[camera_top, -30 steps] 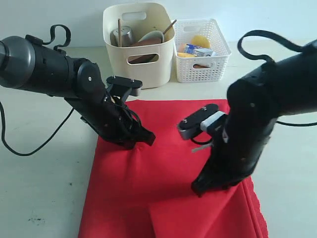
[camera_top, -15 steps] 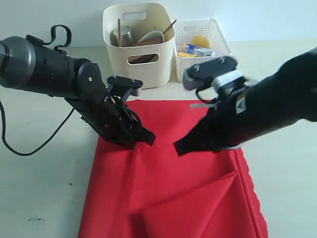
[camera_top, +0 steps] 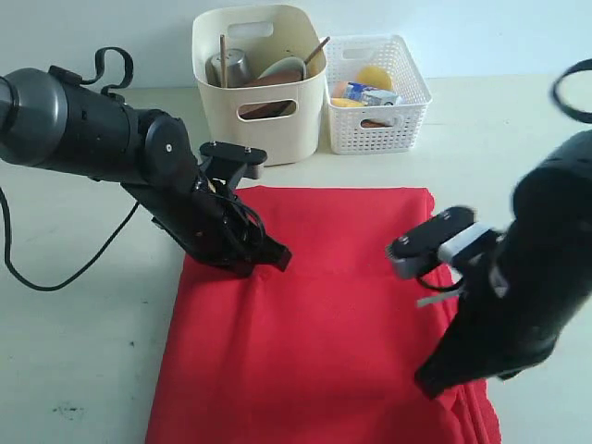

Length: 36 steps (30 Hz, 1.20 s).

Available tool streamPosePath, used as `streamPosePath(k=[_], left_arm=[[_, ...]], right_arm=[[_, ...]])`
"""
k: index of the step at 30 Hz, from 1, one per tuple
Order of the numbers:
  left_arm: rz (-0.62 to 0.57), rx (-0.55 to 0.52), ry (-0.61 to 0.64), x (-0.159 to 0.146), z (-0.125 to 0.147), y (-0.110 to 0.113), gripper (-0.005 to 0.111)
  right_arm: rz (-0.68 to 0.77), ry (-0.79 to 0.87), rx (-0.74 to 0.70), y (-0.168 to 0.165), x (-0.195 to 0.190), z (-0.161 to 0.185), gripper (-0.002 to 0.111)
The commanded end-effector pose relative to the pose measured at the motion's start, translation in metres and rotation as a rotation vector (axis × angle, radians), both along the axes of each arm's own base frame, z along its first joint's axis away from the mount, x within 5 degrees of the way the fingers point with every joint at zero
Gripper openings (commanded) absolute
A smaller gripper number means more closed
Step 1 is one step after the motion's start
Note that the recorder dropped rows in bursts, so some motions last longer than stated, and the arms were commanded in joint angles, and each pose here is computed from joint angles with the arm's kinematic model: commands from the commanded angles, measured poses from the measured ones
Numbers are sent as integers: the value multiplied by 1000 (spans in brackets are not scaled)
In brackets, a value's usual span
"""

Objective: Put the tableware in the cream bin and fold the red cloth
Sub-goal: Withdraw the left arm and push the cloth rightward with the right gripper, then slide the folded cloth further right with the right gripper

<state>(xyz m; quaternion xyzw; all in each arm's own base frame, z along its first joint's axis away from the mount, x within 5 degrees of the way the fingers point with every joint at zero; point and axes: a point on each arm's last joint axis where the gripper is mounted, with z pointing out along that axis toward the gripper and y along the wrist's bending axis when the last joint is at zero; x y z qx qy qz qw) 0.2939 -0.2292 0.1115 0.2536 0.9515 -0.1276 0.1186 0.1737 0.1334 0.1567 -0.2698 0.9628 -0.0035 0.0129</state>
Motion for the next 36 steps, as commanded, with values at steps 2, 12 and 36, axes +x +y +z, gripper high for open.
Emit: streamPosePath(k=[2, 12, 36], left_arm=[[-6, 23, 19, -2, -12, 1, 0], [-73, -129, -323, -13, 118, 13, 0], [74, -210, -573, -130, 194, 138, 0]], right_arm=[[-284, -553, 126, -32, 3, 73, 0], [-178, -340, 394, 17, 14, 39, 0], [-364, -171, -212, -91, 124, -43, 0]])
